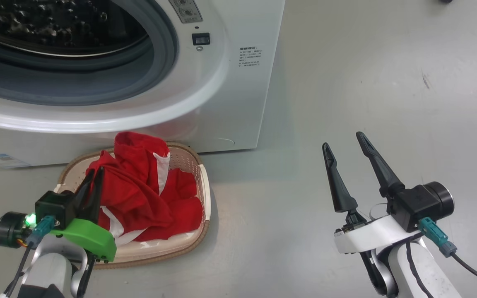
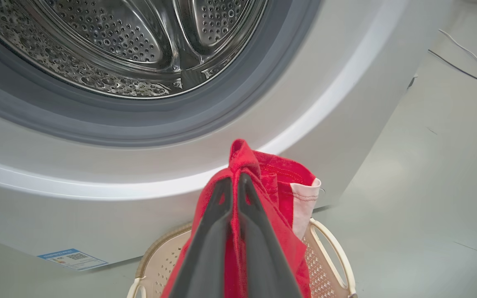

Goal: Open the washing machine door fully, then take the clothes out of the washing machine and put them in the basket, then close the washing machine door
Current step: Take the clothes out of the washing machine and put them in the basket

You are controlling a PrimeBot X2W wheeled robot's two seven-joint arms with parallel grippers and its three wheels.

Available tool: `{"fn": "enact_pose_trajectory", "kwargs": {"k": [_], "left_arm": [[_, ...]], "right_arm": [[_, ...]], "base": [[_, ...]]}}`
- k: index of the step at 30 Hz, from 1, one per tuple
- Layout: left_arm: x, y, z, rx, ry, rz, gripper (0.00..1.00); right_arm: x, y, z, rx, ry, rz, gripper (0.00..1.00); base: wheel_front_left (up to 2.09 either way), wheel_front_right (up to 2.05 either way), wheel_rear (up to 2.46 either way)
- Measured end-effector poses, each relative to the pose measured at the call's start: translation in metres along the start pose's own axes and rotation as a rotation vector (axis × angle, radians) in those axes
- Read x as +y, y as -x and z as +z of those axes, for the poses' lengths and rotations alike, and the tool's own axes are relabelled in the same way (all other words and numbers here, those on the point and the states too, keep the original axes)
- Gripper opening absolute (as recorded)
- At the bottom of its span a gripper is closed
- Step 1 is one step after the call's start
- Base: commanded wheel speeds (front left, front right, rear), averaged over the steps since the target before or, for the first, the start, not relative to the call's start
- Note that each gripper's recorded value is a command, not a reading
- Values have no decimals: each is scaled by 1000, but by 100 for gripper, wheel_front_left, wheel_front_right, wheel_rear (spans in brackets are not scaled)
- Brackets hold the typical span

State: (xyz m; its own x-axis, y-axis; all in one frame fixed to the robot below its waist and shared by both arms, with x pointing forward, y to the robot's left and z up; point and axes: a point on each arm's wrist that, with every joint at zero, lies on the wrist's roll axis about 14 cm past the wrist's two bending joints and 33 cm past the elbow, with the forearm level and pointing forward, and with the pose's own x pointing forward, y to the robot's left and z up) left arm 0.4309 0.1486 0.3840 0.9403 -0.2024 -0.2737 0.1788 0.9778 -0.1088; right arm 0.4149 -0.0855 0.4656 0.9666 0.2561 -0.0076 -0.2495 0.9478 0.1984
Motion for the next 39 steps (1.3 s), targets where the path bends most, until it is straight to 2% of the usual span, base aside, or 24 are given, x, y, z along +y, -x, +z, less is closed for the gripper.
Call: {"fn": "enact_pose_trajectory", "kwargs": {"k": [18,23,29,33,39], "left_arm": [[-2,-49,-87,272,-3,-41,0],[-4,-45,-111,347,28,-27,0],[12,-32,-134,438,52,39,0],[22,-16,-156,535,50,83,0],[25,-6,-168,586,52,101,0]], "right_arm": [[-34,-17,-36,80,13,-81,100],[-38,-20,-40,87,15,-85,100],[-36,-21,-44,96,14,-80,100],[-35,-23,-44,95,17,-73,100],[-35,-25,-43,92,21,-74,100]], "base": [[0,0,0],[0,0,0],[0,0,0],[0,0,0],[0,0,0]]}}
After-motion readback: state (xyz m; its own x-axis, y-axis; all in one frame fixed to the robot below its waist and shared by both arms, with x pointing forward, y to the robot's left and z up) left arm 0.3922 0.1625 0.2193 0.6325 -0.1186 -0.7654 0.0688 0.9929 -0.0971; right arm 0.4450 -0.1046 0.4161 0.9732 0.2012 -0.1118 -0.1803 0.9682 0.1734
